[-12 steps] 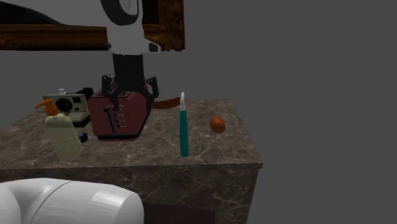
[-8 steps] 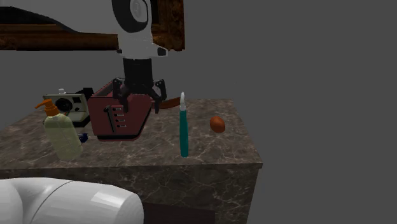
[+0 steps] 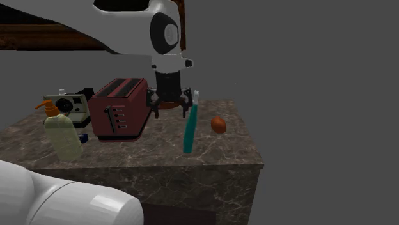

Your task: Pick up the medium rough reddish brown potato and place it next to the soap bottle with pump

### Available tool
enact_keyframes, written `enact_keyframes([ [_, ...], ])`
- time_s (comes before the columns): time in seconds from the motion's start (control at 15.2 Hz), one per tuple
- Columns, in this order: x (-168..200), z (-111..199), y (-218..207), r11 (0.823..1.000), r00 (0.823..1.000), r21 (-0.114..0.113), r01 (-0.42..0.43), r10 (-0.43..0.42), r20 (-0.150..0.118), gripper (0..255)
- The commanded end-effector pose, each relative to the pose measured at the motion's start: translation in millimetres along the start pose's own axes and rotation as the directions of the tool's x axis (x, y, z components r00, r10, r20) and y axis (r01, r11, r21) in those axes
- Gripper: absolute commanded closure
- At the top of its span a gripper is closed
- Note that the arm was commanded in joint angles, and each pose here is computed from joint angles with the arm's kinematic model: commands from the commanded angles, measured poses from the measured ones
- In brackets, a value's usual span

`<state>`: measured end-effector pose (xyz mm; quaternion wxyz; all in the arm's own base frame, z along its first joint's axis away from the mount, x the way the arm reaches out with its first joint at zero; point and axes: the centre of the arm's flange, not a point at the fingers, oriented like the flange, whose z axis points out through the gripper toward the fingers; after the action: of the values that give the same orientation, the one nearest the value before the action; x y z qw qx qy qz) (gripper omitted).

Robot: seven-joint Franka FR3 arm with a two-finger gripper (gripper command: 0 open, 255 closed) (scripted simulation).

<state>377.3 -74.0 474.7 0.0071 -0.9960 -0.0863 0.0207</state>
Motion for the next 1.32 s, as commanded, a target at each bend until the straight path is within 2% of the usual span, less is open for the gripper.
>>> enact_keyframes([
  [0.0,13,12,17,1.000,1.000,-0.009,0.001,-0.001,-0.015,0],
  [1.12,114,84,180,0.997,0.988,-0.081,-0.004,-0.009,-0.156,0],
  [1.25,119,91,187,0.997,0.987,-0.083,-0.004,-0.010,-0.161,0],
])
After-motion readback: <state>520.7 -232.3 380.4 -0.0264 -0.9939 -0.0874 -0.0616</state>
